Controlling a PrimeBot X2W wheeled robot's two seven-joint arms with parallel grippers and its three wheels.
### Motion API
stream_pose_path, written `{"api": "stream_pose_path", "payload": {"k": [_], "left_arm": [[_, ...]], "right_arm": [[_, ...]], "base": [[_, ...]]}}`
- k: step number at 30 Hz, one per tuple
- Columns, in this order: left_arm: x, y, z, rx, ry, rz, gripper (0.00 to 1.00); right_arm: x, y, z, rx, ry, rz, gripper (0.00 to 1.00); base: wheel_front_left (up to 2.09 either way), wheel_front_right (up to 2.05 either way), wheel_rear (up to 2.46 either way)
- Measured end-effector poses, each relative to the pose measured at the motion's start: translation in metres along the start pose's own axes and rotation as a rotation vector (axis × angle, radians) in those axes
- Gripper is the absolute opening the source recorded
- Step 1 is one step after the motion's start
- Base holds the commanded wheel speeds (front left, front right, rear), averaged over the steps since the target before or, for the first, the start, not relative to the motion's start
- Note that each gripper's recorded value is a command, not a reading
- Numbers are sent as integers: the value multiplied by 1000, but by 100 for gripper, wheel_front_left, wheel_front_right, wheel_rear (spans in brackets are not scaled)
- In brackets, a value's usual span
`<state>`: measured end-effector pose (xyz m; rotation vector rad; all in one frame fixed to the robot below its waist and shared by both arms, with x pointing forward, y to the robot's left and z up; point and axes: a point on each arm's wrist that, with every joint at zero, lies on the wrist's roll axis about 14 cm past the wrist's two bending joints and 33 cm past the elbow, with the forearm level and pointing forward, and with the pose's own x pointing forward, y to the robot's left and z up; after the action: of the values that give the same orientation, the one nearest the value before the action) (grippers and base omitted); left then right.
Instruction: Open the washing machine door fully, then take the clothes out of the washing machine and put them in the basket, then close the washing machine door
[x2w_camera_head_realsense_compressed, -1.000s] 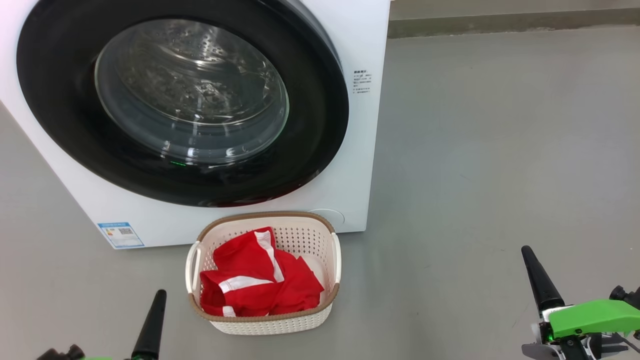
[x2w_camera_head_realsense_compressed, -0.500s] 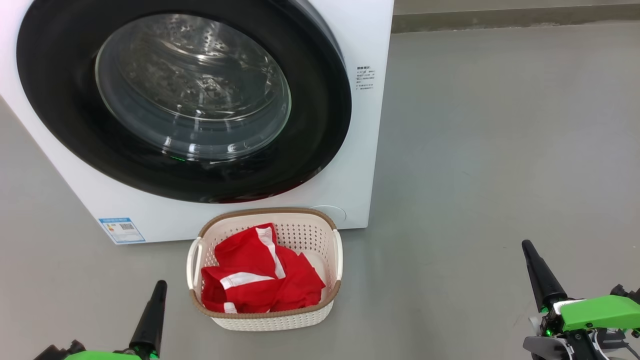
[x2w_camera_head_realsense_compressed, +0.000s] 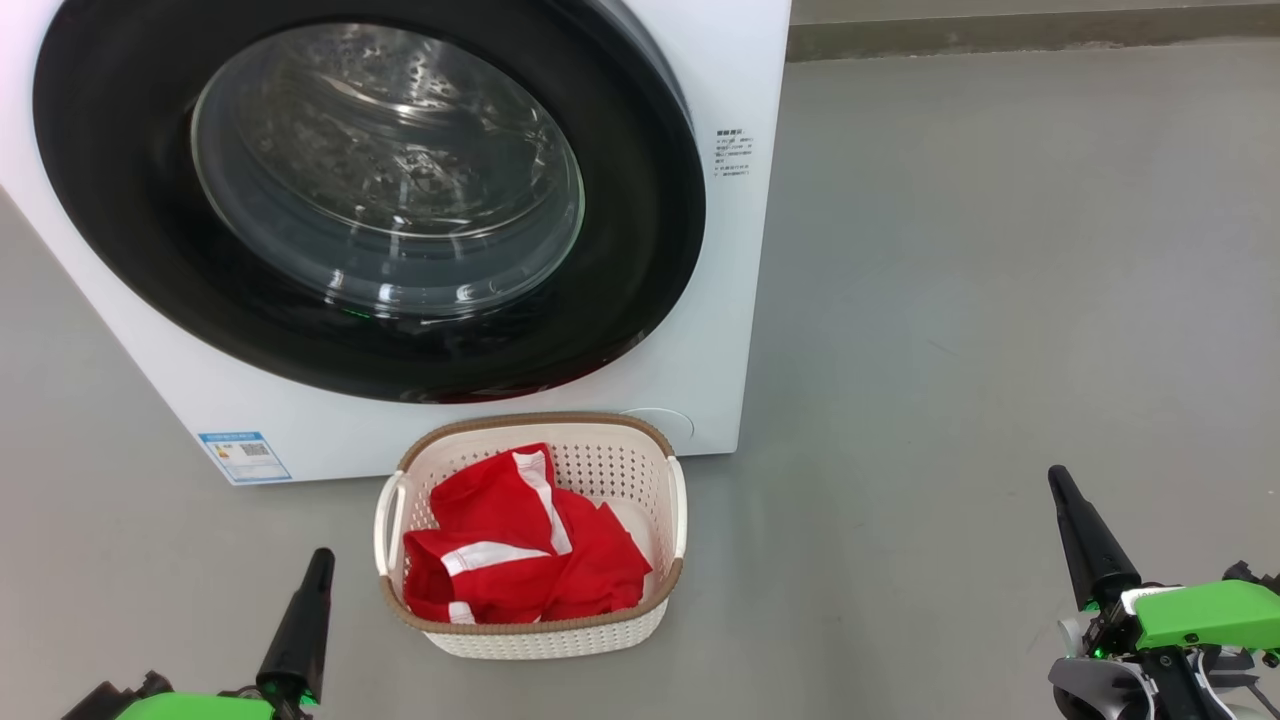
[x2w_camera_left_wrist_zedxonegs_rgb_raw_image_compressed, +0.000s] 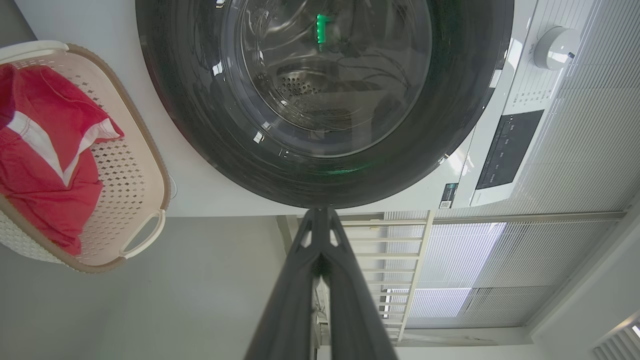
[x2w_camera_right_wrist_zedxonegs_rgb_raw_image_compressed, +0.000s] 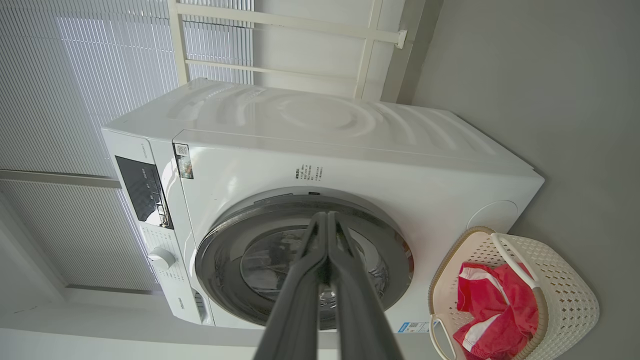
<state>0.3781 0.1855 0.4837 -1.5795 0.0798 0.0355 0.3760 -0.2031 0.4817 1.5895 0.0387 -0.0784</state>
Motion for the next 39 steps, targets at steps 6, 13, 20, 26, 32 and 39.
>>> {"api": "stream_pose_path", "payload": {"k": [6, 13, 20, 26, 32, 39], "left_arm": [[0, 0, 0, 0, 0, 0, 0], [0, 0, 0, 0, 0, 0, 0], [0, 0, 0, 0, 0, 0, 0], [0, 0, 0, 0, 0, 0, 0], [0, 0, 0, 0, 0, 0, 0], [0, 0, 0, 0, 0, 0, 0]], "right_arm": [[0, 0, 0, 0, 0, 0, 0], [0, 0, 0, 0, 0, 0, 0], [0, 0, 0, 0, 0, 0, 0], [0, 0, 0, 0, 0, 0, 0], [0, 0, 0, 0, 0, 0, 0], [0, 0, 0, 0, 0, 0, 0]], "base": [[0, 0, 0], [0, 0, 0], [0, 0, 0], [0, 0, 0], [0, 0, 0], [0, 0, 0]]}}
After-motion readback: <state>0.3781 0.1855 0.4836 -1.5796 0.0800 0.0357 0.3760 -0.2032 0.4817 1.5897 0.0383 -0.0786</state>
